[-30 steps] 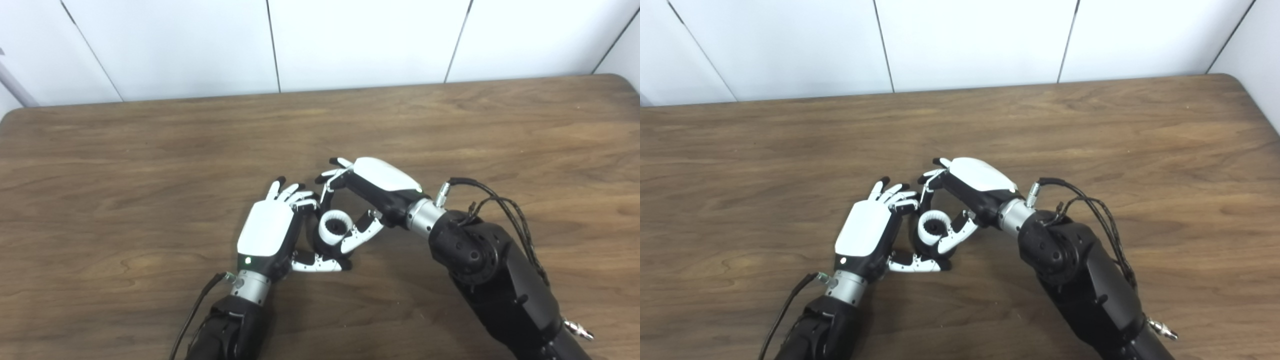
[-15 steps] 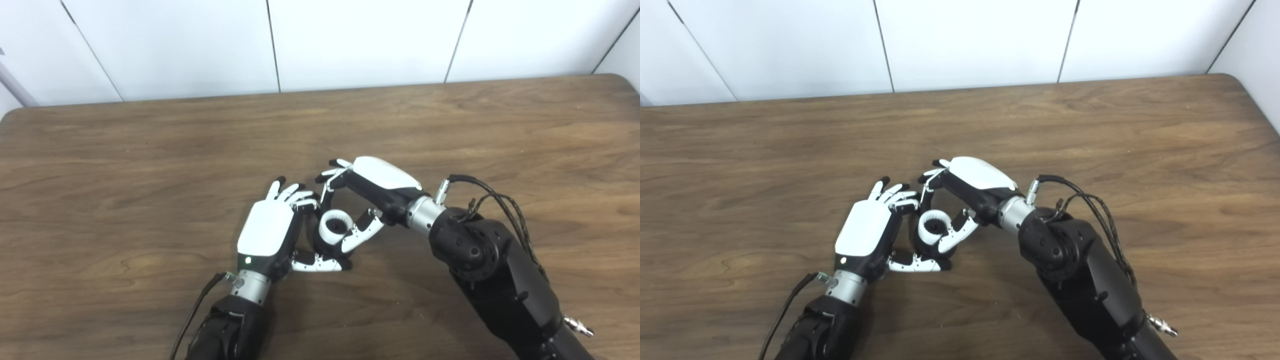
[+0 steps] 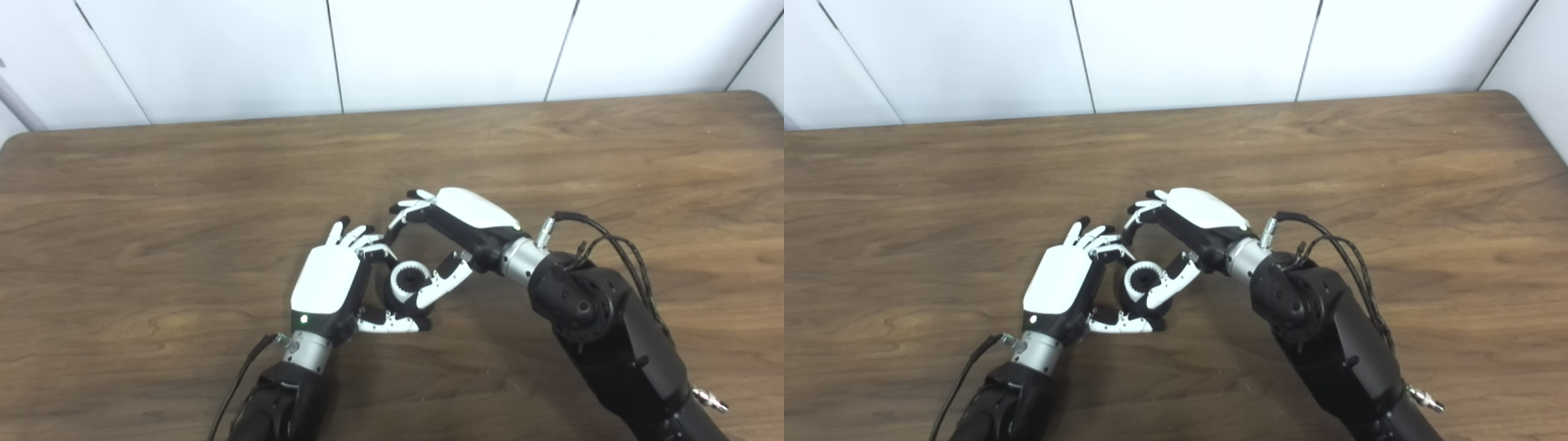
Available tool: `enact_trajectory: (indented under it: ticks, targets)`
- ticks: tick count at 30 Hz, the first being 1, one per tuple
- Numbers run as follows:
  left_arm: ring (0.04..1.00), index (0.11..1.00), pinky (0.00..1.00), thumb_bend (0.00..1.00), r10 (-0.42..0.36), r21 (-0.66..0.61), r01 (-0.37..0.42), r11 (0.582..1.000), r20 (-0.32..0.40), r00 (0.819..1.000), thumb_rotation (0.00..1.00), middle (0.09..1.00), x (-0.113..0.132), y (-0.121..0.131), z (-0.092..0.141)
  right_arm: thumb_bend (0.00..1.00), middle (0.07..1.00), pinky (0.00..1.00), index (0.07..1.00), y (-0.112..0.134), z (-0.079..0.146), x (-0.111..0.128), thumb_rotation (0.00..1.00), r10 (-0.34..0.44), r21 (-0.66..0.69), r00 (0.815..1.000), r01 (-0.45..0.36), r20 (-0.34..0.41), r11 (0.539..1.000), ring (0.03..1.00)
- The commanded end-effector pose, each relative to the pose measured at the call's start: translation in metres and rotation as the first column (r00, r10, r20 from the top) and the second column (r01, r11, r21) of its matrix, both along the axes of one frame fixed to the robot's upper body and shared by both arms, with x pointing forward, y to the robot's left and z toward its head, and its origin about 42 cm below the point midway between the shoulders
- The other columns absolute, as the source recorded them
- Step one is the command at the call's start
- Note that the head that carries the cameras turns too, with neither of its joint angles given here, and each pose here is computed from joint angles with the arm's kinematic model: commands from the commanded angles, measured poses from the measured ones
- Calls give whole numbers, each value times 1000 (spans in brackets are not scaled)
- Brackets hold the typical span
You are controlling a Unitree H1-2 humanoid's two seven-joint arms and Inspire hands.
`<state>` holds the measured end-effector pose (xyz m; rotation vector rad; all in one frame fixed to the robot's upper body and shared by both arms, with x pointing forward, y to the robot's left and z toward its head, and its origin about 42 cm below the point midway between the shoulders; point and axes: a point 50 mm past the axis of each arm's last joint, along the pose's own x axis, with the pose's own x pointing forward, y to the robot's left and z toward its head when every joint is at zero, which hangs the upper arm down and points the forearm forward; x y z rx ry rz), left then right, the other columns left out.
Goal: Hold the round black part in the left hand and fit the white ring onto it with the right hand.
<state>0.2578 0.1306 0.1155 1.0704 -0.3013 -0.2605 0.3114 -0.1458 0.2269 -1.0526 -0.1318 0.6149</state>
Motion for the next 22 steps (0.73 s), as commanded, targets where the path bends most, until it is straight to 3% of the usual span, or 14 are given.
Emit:
enact_trajectory:
  ticks: [1,7,13,22]
  targets:
    - [886,486,1000,523,-13,11,13,1000,3,1000,51,774,-2,-4,1,1000,903,869,709,2,20,4,278,5,19,996,-7,90,1000,990]
    - [888,487,1000,523,-12,12,12,1000,0,1000,51,775,-2,-4,2,1000,905,890,717,-1,22,5,286,8,21,996,-10,92,1000,991]
    - [885,487,1000,523,-10,17,10,1000,5,1000,52,773,-1,-3,2,1000,914,831,734,-11,33,6,295,-6,17,996,4,88,1000,983]
    - [885,485,1000,524,-2,11,2,1000,-2,1000,53,771,-1,0,4,1000,940,873,788,-35,49,-1,370,-52,-9,996,52,77,999,987]
